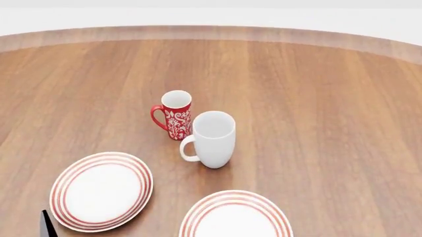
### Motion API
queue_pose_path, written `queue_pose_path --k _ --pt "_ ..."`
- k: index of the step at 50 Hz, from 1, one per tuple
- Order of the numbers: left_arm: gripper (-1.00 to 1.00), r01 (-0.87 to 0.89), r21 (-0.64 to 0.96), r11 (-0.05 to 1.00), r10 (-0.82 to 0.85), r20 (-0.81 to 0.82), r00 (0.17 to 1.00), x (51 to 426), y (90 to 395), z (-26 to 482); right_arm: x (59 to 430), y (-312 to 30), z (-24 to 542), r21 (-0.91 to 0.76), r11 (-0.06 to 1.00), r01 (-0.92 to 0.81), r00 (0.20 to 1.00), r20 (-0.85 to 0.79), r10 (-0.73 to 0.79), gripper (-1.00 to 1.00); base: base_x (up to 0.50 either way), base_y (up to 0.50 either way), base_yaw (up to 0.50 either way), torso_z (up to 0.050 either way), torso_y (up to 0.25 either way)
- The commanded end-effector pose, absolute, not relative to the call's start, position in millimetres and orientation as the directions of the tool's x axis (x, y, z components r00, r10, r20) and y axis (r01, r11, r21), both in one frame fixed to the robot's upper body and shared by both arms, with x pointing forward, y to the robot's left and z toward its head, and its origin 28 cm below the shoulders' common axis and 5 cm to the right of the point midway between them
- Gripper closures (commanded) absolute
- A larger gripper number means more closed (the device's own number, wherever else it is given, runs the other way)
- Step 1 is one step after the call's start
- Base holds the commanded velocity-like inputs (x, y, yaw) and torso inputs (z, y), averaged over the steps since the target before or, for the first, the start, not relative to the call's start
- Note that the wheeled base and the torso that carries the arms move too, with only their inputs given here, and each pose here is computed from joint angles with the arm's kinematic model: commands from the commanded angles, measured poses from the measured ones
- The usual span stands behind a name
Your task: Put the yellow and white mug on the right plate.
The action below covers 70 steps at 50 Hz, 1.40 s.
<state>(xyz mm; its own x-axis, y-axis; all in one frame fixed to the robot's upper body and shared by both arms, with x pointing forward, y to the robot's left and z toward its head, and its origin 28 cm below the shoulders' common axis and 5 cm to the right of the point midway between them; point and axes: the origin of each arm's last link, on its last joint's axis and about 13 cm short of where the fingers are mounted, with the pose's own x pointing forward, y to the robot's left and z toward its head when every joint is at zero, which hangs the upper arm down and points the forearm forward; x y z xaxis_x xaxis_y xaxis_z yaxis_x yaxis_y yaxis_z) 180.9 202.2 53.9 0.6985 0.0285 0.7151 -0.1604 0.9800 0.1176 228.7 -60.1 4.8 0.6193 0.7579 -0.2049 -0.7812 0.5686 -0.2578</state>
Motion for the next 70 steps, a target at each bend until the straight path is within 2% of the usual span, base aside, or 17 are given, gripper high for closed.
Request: queue_pose_path --k 1,11,21,37,40,61,70 --pt "-1.0 -0.169 0.13 0.977 0.024 0.723 0.691 179.8 202.5 57.4 234.9 -51.3 4.2 -0.26 0.491 -0.832 0.548 -0.245 0.8 -1.0 0.0 0.0 0.0 0.0 0.0" --pt "-1.0 -0.179 0.128 0.975 0.03 0.731 0.682 178.1 203.8 67.0 244.0 -38.2 -2.5 -0.26 0.458 -0.85 0.52 -0.273 0.809 -1.0 0.0 0.0 0.0 0.0 0.0" --pt "-1.0 -0.182 0.127 0.975 0.032 0.733 0.68 178.2 203.4 67.5 237.1 -29.9 -10.2 -0.286 0.368 -0.885 0.45 -0.315 0.835 -1.0 0.0 0.0 0.0 0.0 0.0" --pt "-1.0 -0.181 0.136 0.974 0.023 0.737 0.675 175.8 202.9 70.7 230.7 -21.1 -22.9 -0.291 0.309 -0.906 0.401 -0.35 0.847 -1.0 0.0 0.0 0.0 0.0 0.0" --pt "-1.0 -0.178 0.144 0.973 0.017 0.727 0.686 176.2 202.6 68.5 242.2 -3.6 -12.3 -0.286 0.366 -0.885 0.446 -0.299 0.844 -1.0 0.0 0.0 0.0 0.0 0.0" --pt "-1.0 -0.171 0.146 0.974 0.013 0.723 0.691 175.9 202.2 67.0 241.2 13.2 -7.8 -0.283 0.362 -0.888 0.438 -0.283 0.853 -1.0 0.0 0.0 0.0 0.0 0.0" --pt "-1.0 -0.168 0.147 0.975 0.01 0.721 0.693 175.4 202.1 67.1 244.0 20.3 -5.4 -0.221 0.422 -0.879 0.47 -0.261 0.843 -1.0 0.0 0.0 0.0 0.0 0.0"
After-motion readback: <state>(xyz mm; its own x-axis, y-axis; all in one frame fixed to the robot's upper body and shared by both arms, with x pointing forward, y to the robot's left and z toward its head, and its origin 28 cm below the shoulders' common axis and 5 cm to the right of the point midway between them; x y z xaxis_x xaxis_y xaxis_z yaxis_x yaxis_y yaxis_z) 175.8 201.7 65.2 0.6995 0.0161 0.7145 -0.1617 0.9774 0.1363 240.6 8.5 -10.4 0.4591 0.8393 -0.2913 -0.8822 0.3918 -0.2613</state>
